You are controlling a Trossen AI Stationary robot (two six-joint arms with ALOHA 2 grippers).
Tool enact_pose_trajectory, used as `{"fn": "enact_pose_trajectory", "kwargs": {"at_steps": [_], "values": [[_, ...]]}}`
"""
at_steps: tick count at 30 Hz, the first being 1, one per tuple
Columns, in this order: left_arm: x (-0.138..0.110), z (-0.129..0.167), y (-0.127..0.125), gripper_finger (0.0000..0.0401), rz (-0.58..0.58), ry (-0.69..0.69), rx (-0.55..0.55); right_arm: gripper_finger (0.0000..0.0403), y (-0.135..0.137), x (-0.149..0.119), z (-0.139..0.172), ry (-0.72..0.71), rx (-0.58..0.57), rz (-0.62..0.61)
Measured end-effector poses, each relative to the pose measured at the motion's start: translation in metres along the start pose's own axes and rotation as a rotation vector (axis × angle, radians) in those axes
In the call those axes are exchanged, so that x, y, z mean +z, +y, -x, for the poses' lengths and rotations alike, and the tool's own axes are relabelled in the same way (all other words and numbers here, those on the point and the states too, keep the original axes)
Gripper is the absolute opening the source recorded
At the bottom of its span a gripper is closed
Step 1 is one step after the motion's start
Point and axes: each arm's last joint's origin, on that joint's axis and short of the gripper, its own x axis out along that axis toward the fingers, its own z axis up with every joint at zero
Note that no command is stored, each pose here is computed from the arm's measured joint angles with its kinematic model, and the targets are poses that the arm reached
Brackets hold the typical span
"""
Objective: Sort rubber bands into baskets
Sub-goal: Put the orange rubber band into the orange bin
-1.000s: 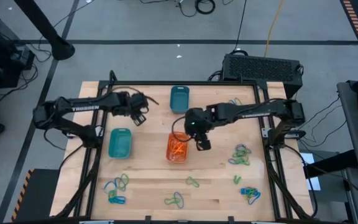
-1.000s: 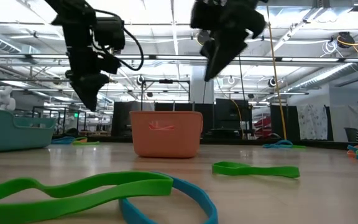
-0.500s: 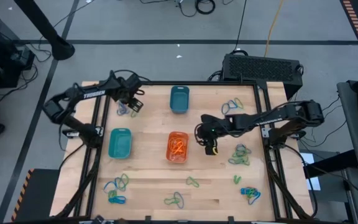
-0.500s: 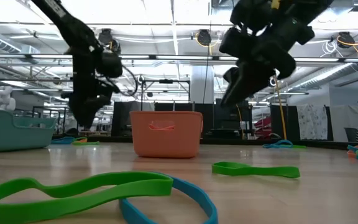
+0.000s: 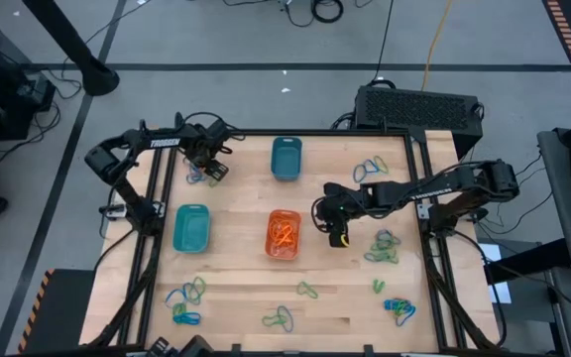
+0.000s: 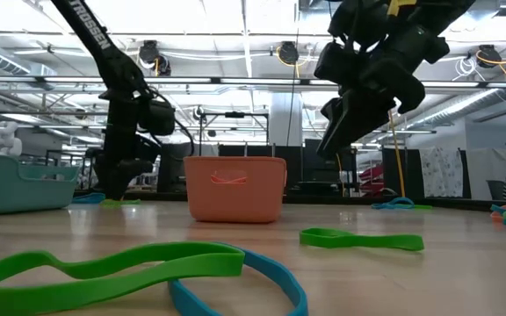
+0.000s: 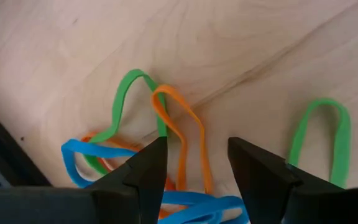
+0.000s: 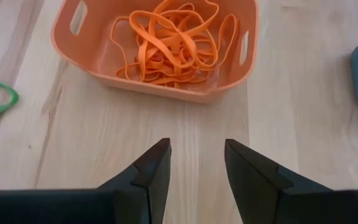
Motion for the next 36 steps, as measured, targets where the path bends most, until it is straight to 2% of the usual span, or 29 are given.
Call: {"fn": "enact_pose_trajectory", "kwargs": {"at_steps": [5,13,18,26,33,36], "values": [[0.002,0.000,0.003,0.0159,-0.026,0.004,-0.043,0.0144,0.000,0.000,0.000,-0.002,0.000,-0.012],[0.004,-0.001,0.012,0.0012,-0.016,0.004,-0.081,0.0144,0.000,0.000,0.000,-0.004,0.000,-0.023],[-0.001,0.010,0.013,0.0005,-0.021,-0.025,-0.062,0.0144,0.000,0.000,0.000,-0.004,0.000,-0.027],[-0.013,0.065,0.010,0.0003,-0.038,-0.239,-0.105,0.0144,0.000,0.002,0.000,-0.024,-0.001,-0.026],[-0.028,0.100,-0.012,0.0003,-0.141,-0.383,-0.263,0.0144,0.000,0.007,0.000,-0.070,-0.003,-0.022],[-0.031,0.108,-0.028,0.0002,-0.195,-0.415,-0.381,0.0144,0.000,0.007,0.000,-0.070,-0.003,-0.021]]}}
